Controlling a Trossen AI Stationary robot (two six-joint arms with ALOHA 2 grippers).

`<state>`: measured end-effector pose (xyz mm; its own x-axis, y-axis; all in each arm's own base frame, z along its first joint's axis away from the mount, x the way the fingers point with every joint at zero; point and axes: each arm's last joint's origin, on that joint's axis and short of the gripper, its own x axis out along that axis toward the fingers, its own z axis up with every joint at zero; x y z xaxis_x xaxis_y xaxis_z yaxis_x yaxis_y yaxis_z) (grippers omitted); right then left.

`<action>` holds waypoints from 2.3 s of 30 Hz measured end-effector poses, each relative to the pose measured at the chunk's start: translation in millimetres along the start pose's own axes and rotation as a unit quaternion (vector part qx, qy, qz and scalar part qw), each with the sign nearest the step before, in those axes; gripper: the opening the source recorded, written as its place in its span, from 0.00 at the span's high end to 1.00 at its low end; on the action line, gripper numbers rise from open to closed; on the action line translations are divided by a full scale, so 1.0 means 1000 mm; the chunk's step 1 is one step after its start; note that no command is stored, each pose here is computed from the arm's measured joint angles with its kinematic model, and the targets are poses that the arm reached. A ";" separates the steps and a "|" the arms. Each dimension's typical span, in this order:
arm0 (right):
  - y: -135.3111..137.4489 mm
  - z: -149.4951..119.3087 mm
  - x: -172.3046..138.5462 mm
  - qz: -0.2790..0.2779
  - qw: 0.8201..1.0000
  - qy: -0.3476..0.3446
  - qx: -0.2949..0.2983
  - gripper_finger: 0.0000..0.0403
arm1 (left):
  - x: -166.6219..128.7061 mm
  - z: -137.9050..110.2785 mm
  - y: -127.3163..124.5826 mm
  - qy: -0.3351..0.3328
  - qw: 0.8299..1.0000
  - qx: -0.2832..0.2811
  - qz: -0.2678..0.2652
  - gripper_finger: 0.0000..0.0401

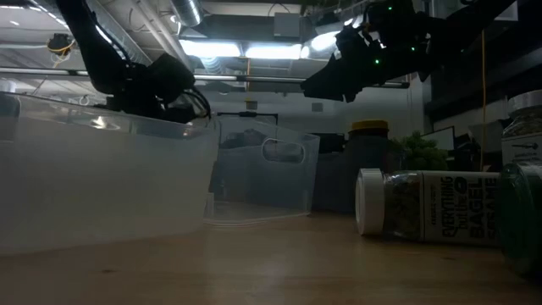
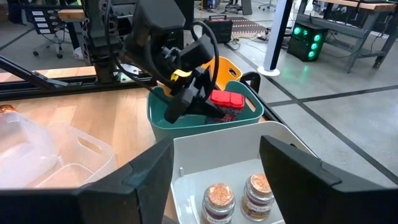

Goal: Sort spices by type
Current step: Put the red seasoning can into the green bin

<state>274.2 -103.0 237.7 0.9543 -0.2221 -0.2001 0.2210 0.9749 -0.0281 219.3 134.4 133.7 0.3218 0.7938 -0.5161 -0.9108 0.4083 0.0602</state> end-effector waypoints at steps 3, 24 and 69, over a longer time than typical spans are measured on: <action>0.000 0.000 0.000 0.000 1.000 0.000 0.000 0.41 | 0.000 -0.002 0.001 0.008 1.000 0.019 0.003 0.45; 0.000 -0.003 0.000 0.001 1.000 0.014 0.002 0.41 | 0.005 -0.002 0.010 0.023 0.998 0.057 0.023 0.45; 0.001 -0.008 0.000 0.003 0.999 0.041 0.005 0.41 | 0.015 0.000 0.025 0.092 0.996 -0.010 -0.011 0.45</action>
<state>272.3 -102.2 229.7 0.9356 -0.2143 -0.2806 0.2181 0.9758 -0.0179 201.8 156.4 127.9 0.2901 0.6882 -0.6650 -0.9101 0.4133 0.0307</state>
